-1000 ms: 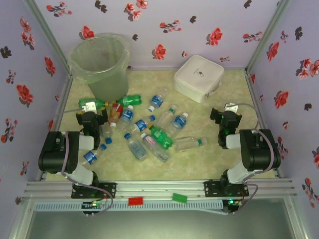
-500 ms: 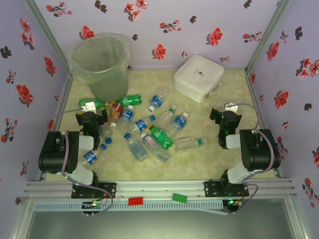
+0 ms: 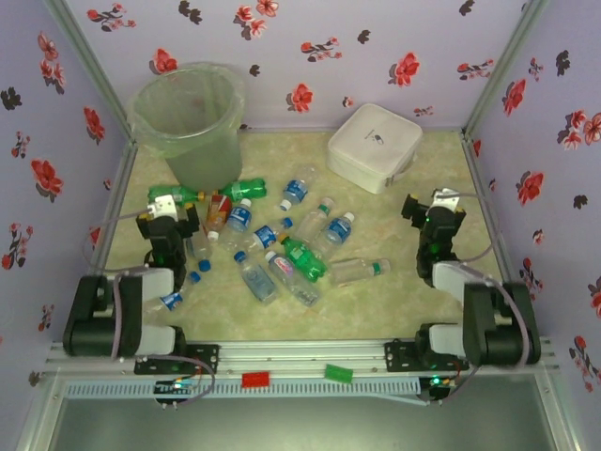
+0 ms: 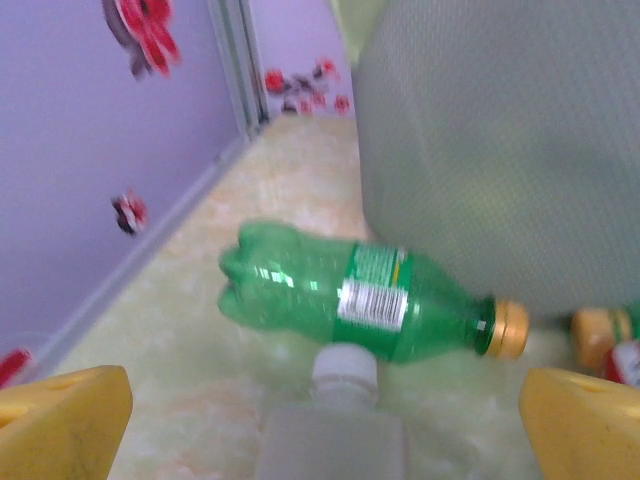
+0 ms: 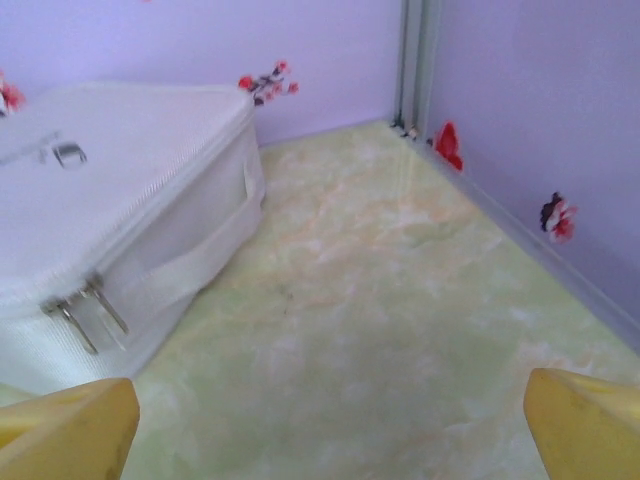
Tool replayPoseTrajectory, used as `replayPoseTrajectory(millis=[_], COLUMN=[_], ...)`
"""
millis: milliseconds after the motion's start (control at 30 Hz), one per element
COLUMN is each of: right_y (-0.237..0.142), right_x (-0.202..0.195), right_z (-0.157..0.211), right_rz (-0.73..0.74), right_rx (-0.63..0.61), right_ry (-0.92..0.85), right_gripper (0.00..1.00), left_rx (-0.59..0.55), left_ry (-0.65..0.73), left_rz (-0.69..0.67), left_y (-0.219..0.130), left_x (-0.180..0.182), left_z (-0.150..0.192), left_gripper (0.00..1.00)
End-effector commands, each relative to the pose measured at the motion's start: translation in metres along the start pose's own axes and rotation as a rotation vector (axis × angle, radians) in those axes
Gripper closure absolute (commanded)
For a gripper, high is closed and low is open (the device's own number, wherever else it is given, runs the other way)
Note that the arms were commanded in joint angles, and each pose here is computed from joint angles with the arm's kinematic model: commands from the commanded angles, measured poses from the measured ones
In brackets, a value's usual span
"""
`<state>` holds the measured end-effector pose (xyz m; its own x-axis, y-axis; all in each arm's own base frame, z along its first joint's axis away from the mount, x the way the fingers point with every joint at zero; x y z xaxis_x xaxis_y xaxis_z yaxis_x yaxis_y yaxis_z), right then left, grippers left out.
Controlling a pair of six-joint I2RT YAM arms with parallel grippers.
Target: Put the plastic bottles in the bin
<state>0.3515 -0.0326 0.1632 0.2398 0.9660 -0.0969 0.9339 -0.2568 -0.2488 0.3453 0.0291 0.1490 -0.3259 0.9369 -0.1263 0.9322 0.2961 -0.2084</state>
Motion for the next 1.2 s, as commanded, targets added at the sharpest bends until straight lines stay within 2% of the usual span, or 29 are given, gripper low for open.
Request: replayPoseTrajectory(millis=[0,100,233,400,533,633,733,833,900,1033,1167], right_y=[-0.014,-0.027,-0.044,-0.06,-0.06,-0.054,-0.041,-0.025,-0.011,0.017,0.041], right_x=[-0.004,0.018,0.054,0.105,0.161,0.206,0.246,0.28,0.297,0.322,0.34], right_z=[-0.026,-0.045,-0.053,-0.052,-0.053,-0.052,-0.041,-0.031,-0.022,-0.005,0.007], right_rz=[0.003,-0.131,-0.238,-0.34,-0.464,-0.507,-0.499,-0.475,-0.438,-0.368,-0.328], right_rx=[0.048,0.065,0.153,0.333,0.455,0.51,0.579,0.618,0.629,0.652,0.656], right_ry=[0.111,0.2,0.247,0.258,0.228,0.169,0.165,0.203,0.209,0.231,0.235], right_gripper=[0.01,0.0,0.0,0.0,0.0,0.0,0.0,0.01,0.01,0.02,0.06], left_rx=[-0.03,0.022,0.139,0.339,0.518,0.594,0.628,0.636,0.644,0.64,0.614], left_ry=[-0.085,-0.232,-0.355,-0.414,-0.389,-0.449,-0.515,-0.534,-0.517,-0.474,-0.484], left_rz=[-0.068,-0.069,0.005,-0.013,-0.003,-0.061,-0.097,-0.068,0.026,0.302,0.359], left_y=[-0.017,-0.033,-0.058,-0.078,-0.077,-0.073,-0.072,-0.075,-0.079,-0.095,-0.104], left_x=[0.006,0.008,0.0,-0.003,-0.022,-0.027,-0.031,-0.038,-0.05,-0.08,-0.079], left_z=[-0.036,-0.047,-0.041,-0.029,-0.018,-0.007,0.001,0.007,0.009,0.004,0.01], left_gripper=[0.0,0.0,0.0,0.0,0.0,0.0,0.0,0.0,0.0,0.0,0.0])
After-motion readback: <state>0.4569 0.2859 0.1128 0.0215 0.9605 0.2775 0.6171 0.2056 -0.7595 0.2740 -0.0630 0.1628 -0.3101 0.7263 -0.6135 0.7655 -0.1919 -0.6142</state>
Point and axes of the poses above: each hand's point on the last joint's axis, 136 mm out from that joint toward the fingers, its own y axis out along the fingers, its own x axis along the line the jaws close on, z = x × y, the point moved 2 cm from there along -y, back along the fingers, and after that the axes turned 11 degrees about -y, right-handed, at the moved point
